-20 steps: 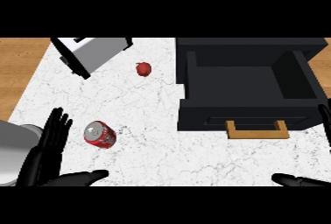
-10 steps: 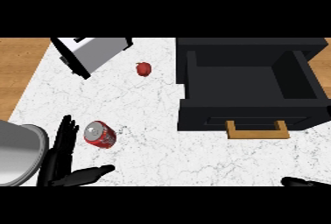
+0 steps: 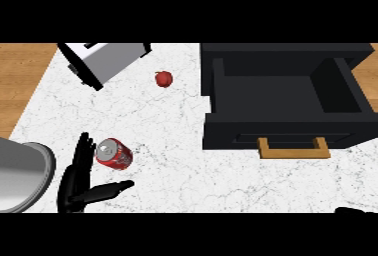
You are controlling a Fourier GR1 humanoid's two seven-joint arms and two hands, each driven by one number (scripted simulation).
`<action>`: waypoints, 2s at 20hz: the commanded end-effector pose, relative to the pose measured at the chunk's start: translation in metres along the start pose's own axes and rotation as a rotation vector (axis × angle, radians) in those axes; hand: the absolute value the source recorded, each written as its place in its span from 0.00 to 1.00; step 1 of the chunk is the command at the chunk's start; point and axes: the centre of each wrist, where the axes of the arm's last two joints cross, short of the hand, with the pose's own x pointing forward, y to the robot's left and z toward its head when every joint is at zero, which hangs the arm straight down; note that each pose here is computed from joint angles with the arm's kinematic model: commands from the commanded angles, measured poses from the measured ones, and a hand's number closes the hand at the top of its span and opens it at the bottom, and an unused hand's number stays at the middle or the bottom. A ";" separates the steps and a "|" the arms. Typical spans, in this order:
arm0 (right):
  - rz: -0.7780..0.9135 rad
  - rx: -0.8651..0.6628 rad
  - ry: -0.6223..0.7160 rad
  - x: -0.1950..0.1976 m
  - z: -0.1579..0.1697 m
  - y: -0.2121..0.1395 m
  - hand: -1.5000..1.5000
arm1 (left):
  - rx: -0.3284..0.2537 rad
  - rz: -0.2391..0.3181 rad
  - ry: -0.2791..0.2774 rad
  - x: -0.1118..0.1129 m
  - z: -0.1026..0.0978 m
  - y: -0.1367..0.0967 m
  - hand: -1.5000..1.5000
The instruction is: Pick up the can, place it into the drawer and close the drawer
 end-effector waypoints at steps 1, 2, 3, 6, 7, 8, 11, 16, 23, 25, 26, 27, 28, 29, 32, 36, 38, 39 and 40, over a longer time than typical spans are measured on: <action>0.003 0.014 -0.013 -0.003 -0.005 0.006 0.00 | 0.005 0.018 0.018 -0.023 -0.012 0.015 0.00; 0.003 -0.003 -0.014 0.012 0.000 -0.006 0.00 | 0.007 0.009 0.014 -0.027 -0.023 0.019 0.00; 0.010 0.001 0.004 0.004 0.011 0.002 0.00 | 0.008 0.007 0.029 -0.020 -0.015 0.011 0.00; 0.023 0.004 -0.004 0.019 0.002 0.001 0.00 | 0.034 0.002 0.027 -0.036 -0.017 0.007 0.00; 0.022 0.028 0.006 0.010 -0.010 -0.006 0.00 | 0.028 0.025 0.044 -0.049 -0.017 0.006 0.00; 0.036 -0.005 -0.008 0.014 0.004 0.003 0.00 | 0.036 0.020 0.038 -0.039 -0.025 0.008 0.00; 0.014 0.000 0.000 -0.002 0.003 -0.004 0.00 | 0.045 0.007 0.038 -0.057 -0.015 0.020 0.00; 0.009 -0.002 -0.014 0.022 0.004 0.003 0.00 | 0.011 0.049 0.024 -0.056 -0.045 0.021 0.00; 0.025 -0.009 -0.005 0.030 -0.017 0.009 0.00 | -0.097 0.040 0.025 -0.059 -0.051 -0.019 0.00; 0.024 -0.003 -0.006 0.022 0.006 0.010 0.00 | -0.161 0.023 0.018 -0.035 -0.072 -0.012 0.00; 0.022 -0.014 -0.003 0.005 -0.013 -0.017 0.00 | -0.156 0.032 0.014 -0.047 -0.061 -0.007 0.00; 0.018 0.005 -0.019 0.004 -0.013 -0.002 0.00 | -0.144 0.058 -0.004 -0.043 -0.079 -0.010 0.00; 0.020 -0.003 -0.012 0.012 -0.007 -0.020 0.00 | -0.170 0.068 0.011 -0.048 -0.072 -0.028 1.00; 0.020 0.007 -0.017 0.031 -0.015 -0.003 0.00 | -0.201 0.089 -0.001 -0.033 -0.084 -0.010 1.00; 0.031 -0.004 -0.016 0.027 -0.003 -0.001 0.00 | -0.187 0.107 -0.015 -0.036 -0.085 -0.049 1.00; 0.038 -0.003 -0.031 0.015 -0.009 0.002 0.00 | -0.206 0.131 -0.038 -0.041 -0.087 -0.025 1.00; 0.044 -0.034 -0.023 0.031 -0.014 0.004 0.00 | -0.240 0.160 -0.052 -0.037 -0.086 -0.022 1.00; 0.042 0.004 -0.038 0.019 -0.006 0.013 0.00 | -0.244 0.128 -0.064 -0.024 -0.107 -0.043 1.00; 0.043 0.002 -0.024 0.001 -0.016 0.003 0.00 | -0.241 0.140 -0.079 -0.050 -0.081 -0.039 1.00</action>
